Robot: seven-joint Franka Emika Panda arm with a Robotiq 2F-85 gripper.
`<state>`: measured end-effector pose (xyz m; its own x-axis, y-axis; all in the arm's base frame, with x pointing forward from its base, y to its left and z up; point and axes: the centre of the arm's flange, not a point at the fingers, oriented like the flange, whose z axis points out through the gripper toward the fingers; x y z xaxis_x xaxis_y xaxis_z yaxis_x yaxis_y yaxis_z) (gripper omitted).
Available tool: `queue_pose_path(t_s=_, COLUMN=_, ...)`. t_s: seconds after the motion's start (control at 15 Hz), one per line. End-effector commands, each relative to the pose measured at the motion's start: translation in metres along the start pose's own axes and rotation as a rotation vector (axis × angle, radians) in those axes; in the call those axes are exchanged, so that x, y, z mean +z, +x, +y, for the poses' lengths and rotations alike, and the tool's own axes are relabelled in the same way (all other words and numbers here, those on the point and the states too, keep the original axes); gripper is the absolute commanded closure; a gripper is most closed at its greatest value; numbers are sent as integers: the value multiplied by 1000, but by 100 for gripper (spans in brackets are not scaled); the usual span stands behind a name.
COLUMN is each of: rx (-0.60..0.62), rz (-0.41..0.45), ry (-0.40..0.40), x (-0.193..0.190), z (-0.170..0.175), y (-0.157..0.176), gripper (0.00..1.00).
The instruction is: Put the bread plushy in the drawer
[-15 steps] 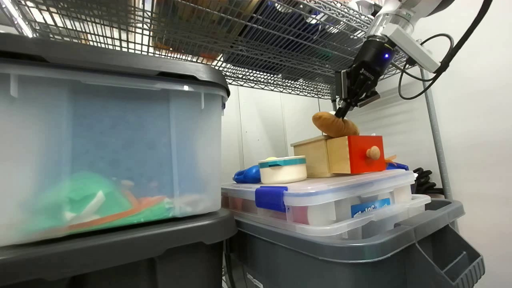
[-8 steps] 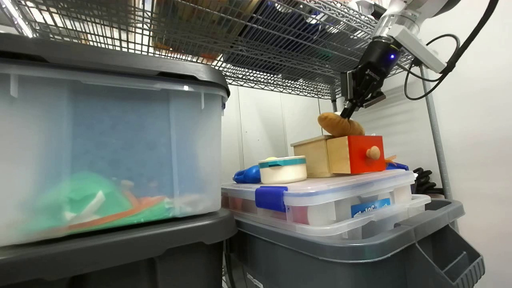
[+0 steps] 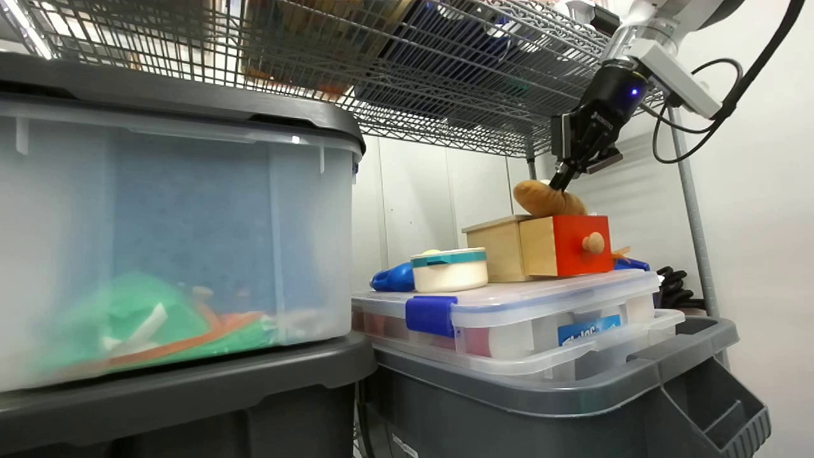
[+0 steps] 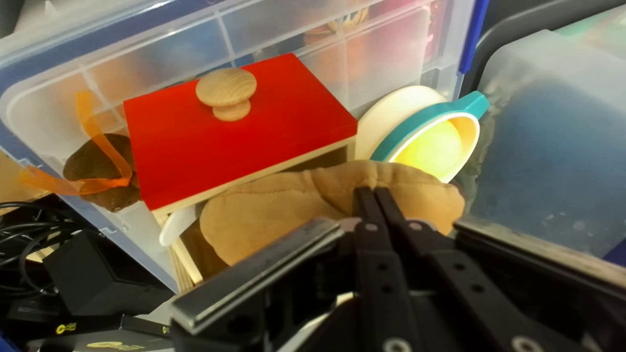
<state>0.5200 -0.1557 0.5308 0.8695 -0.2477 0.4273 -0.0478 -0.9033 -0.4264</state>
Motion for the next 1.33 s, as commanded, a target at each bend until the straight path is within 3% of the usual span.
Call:
queue_pose_path(t_s=0.0, rx=-10, rz=-23, ry=53, x=7, z=-1, y=-1, gripper=99)
queue_pose_path(t_s=0.4, rx=-5, rz=-35, ry=73, x=13, z=0, y=-1, gripper=99)
queue_pose_path(t_s=0.47, rx=-2, rz=-35, ry=72, x=12, z=0, y=0, gripper=95)
queue_pose_path(t_s=0.53, rx=-2, rz=-34, ry=70, x=12, z=1, y=0, gripper=78)
queue_pose_path(t_s=0.6, rx=-2, rz=-33, ry=69, x=11, z=1, y=0, gripper=98)
queue_pose_path(t_s=0.67, rx=-4, rz=-32, ry=68, x=11, z=0, y=0, gripper=72)
queue_pose_path(t_s=1.27, rx=-11, rz=-24, ry=62, x=4, z=-3, y=3, gripper=11)
